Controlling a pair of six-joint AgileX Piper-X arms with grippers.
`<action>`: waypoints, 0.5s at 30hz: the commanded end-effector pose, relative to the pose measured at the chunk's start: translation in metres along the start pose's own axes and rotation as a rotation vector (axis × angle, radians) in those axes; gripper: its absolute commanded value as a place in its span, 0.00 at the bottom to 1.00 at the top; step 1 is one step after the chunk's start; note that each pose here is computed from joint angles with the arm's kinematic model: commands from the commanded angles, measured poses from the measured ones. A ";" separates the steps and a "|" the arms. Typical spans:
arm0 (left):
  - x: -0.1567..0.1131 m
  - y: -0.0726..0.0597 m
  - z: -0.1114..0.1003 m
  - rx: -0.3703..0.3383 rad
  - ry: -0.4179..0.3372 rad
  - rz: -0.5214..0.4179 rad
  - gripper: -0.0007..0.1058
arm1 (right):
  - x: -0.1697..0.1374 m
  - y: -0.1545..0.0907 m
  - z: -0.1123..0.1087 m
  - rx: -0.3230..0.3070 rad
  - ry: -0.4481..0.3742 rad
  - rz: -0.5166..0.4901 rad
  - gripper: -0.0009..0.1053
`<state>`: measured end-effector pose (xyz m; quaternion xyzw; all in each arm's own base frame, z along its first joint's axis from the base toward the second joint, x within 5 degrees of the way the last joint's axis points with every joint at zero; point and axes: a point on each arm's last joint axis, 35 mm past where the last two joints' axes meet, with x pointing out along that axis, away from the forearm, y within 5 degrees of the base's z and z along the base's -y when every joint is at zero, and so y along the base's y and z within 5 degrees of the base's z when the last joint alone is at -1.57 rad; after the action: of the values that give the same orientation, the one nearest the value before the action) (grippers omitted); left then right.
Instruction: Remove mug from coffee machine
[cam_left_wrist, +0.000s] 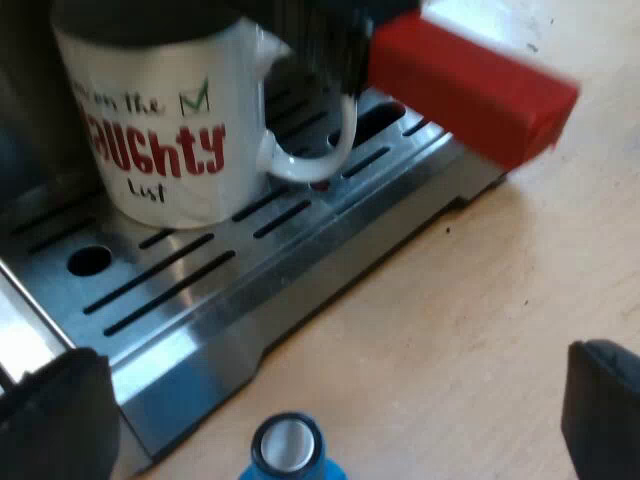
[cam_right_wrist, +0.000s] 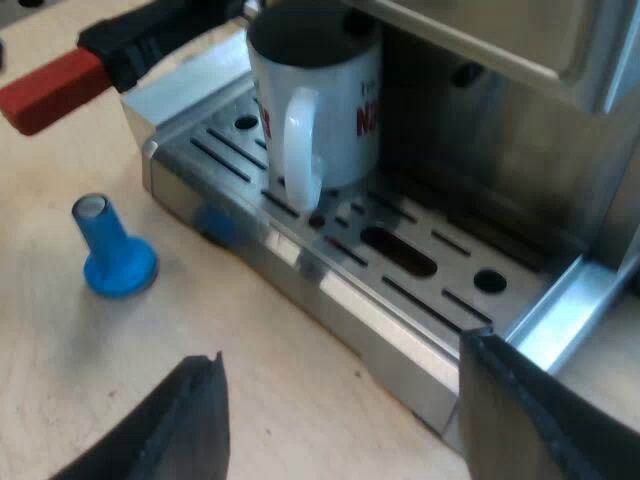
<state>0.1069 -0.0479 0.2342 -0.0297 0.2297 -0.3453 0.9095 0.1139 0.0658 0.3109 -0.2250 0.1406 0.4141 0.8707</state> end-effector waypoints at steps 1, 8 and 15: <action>0.007 0.003 -0.007 0.015 -0.055 -0.015 0.86 | 0.008 0.000 -0.001 -0.047 -0.065 -0.025 0.50; 0.011 0.004 -0.014 0.020 -0.067 -0.015 0.86 | 0.022 0.004 -0.015 -0.074 -0.117 -0.043 0.50; 0.011 0.004 -0.012 0.026 -0.079 -0.016 0.86 | 0.036 0.017 -0.031 -0.092 -0.133 -0.027 0.60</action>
<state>0.1107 -0.0491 0.2145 -0.0284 0.1985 -0.3488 0.9155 0.1218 0.0810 0.2678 -0.2355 0.0689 0.4175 0.8749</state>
